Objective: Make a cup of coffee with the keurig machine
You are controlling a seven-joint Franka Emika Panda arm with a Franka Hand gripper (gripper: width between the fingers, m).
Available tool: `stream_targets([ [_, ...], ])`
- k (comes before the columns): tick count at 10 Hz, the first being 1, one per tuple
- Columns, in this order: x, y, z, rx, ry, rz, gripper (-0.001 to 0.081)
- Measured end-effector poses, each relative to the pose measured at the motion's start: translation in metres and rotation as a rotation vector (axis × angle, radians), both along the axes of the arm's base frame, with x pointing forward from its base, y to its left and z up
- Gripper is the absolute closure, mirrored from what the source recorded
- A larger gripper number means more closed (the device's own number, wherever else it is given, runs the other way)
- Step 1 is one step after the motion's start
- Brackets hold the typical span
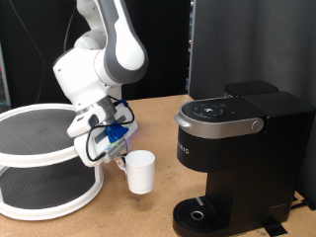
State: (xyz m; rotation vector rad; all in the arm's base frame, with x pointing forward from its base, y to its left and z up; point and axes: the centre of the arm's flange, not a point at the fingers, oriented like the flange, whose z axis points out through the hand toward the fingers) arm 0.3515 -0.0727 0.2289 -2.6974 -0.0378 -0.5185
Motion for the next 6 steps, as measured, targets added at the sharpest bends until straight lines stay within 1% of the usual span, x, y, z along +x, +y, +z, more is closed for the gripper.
stream_targets([
  [3,0.0010,0.0057,-0.0047,-0.007,0.001,-0.009,0.0734],
  [6,0.0061,0.0101,-0.0061,0.006,0.002,-0.021,0.0734],
])
